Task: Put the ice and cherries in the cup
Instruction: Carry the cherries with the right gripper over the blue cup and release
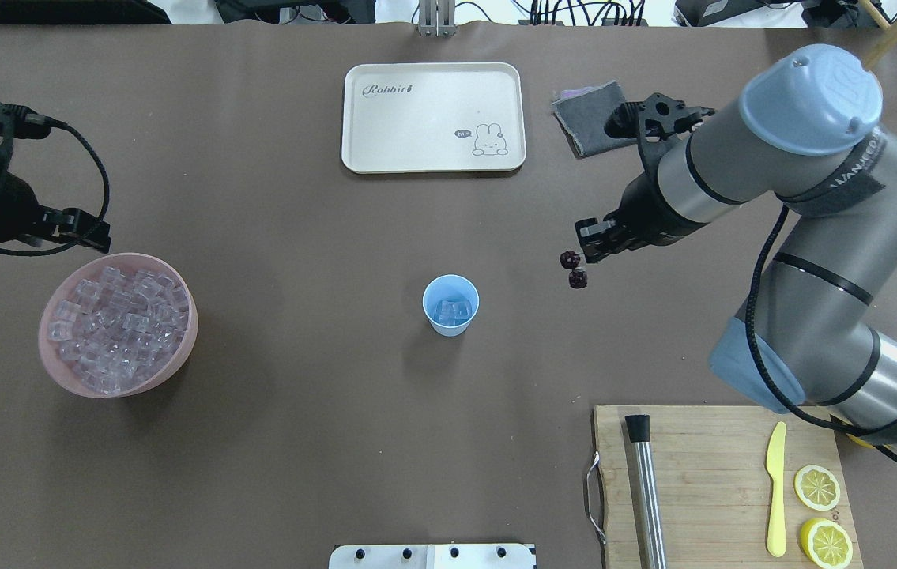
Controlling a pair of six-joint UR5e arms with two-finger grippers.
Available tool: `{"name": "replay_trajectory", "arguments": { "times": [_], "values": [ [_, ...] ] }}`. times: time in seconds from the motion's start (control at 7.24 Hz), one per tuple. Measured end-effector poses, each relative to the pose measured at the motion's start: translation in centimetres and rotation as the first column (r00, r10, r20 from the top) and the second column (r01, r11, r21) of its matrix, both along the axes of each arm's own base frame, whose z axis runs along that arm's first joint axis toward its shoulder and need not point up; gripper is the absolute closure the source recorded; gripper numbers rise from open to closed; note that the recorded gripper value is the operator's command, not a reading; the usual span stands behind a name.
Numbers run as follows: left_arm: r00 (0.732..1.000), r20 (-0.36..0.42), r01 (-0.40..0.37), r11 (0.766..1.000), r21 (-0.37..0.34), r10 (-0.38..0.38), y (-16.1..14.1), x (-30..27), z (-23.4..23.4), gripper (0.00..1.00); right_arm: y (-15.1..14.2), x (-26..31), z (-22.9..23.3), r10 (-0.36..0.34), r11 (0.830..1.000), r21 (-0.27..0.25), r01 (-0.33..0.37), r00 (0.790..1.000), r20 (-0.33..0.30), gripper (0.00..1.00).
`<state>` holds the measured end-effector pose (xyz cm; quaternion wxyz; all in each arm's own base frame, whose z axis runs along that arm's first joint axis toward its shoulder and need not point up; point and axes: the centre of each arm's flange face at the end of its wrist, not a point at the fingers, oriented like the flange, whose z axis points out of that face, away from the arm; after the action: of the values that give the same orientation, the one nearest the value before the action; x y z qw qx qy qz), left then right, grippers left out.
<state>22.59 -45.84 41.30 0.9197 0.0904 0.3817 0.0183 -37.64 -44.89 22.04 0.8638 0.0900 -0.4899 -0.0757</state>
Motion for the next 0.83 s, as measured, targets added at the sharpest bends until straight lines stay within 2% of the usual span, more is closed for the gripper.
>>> {"name": "replay_trajectory", "arguments": {
  "times": [0.41, 0.83],
  "values": [
    [1.000, -0.017, -0.025, 1.000, -0.001, 0.025, 0.5, -4.2, 6.1, 0.08, -0.6, -8.7, -9.1, 0.049, 0.999, 0.018, -0.050, 0.999, 0.011, 1.00],
    [0.998, -0.049, -0.035, 0.999, -0.017, 0.034, 0.9, -8.6, 8.3, 0.08, 0.7, -12.6, -9.6, 0.056, 0.998, 0.039, -0.055, 0.998, -0.028, 1.00]
  ]
}}
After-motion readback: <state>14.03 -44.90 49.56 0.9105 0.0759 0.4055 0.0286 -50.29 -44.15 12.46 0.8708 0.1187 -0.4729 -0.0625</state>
